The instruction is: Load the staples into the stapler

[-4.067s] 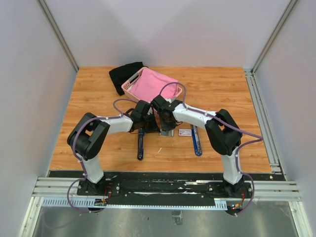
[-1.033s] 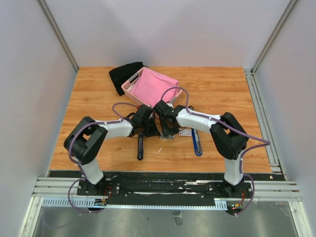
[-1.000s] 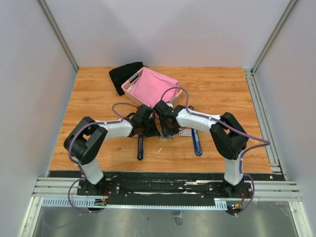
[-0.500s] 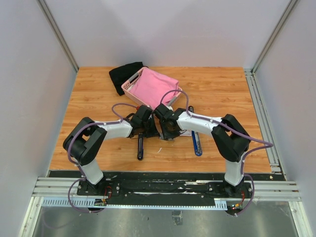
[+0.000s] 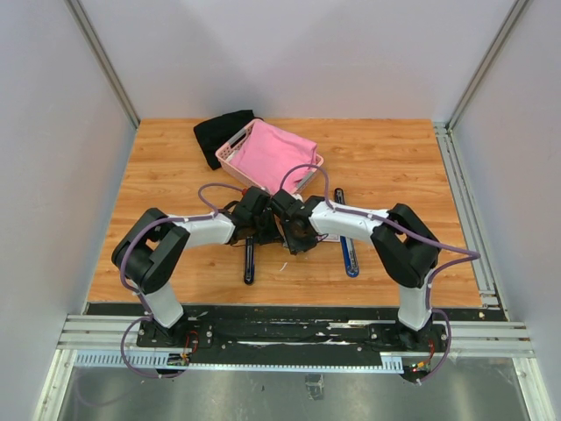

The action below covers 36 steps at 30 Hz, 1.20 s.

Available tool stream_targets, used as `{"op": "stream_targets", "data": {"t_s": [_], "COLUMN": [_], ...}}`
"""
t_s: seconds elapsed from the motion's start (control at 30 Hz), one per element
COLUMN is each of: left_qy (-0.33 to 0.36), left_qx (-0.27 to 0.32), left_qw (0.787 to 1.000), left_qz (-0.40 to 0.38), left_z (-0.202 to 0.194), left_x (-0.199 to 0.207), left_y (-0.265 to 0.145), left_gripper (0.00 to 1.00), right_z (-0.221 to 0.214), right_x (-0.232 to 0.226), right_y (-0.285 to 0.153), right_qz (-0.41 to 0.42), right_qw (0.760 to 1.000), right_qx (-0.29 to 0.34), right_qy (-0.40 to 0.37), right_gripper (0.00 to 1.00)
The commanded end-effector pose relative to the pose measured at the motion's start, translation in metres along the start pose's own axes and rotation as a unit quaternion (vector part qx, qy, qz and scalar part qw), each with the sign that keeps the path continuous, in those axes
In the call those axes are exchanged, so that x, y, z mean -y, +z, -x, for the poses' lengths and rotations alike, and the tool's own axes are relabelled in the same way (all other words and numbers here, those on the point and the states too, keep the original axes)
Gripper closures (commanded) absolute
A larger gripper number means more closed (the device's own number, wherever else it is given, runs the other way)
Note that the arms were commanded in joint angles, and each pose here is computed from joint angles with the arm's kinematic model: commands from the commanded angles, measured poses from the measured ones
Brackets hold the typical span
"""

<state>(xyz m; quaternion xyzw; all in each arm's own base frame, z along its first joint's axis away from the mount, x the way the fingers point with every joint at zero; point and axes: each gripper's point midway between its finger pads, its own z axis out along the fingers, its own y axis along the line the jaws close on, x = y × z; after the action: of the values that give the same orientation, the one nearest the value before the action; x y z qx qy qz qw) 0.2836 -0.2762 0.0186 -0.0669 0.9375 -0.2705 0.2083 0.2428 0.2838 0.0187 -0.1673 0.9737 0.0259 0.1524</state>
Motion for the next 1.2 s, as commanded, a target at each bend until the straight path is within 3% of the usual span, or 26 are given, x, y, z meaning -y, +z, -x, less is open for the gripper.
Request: {"op": "stream_targets", "data": {"t_s": [0.0,0.23,0.83,1.17], "left_qy": [0.004,0.006,0.008,0.009], "left_qx": [0.000,0.003,0.002,0.000], "left_qw": [1.000,1.000,1.000,1.000], "left_qz": [0.010,0.010,0.012,0.011], "left_z": [-0.003,-0.003,-0.002,-0.003], "left_x": [-0.004,-0.004,-0.004,-0.004], "left_y": [-0.001,-0.001,-0.001,0.000], "left_gripper": [1.00,1.00,1.00,1.00], "right_z": [0.001,0.013,0.032,0.027], "right_x": [-0.002,0.002,0.001,0.000], "right_y": [0.001,-0.021,-0.033,-0.021], "right_qz": [-0.015,-0.001,0.006,0.007], "right_qw": [1.000,1.000,0.998,0.999], "right_qx": [-0.003,0.025,0.063,0.047], "right_qy": [-0.009,0.012,0.031,0.027], "right_gripper": [0.67,0.63,0.68,0.67]}}
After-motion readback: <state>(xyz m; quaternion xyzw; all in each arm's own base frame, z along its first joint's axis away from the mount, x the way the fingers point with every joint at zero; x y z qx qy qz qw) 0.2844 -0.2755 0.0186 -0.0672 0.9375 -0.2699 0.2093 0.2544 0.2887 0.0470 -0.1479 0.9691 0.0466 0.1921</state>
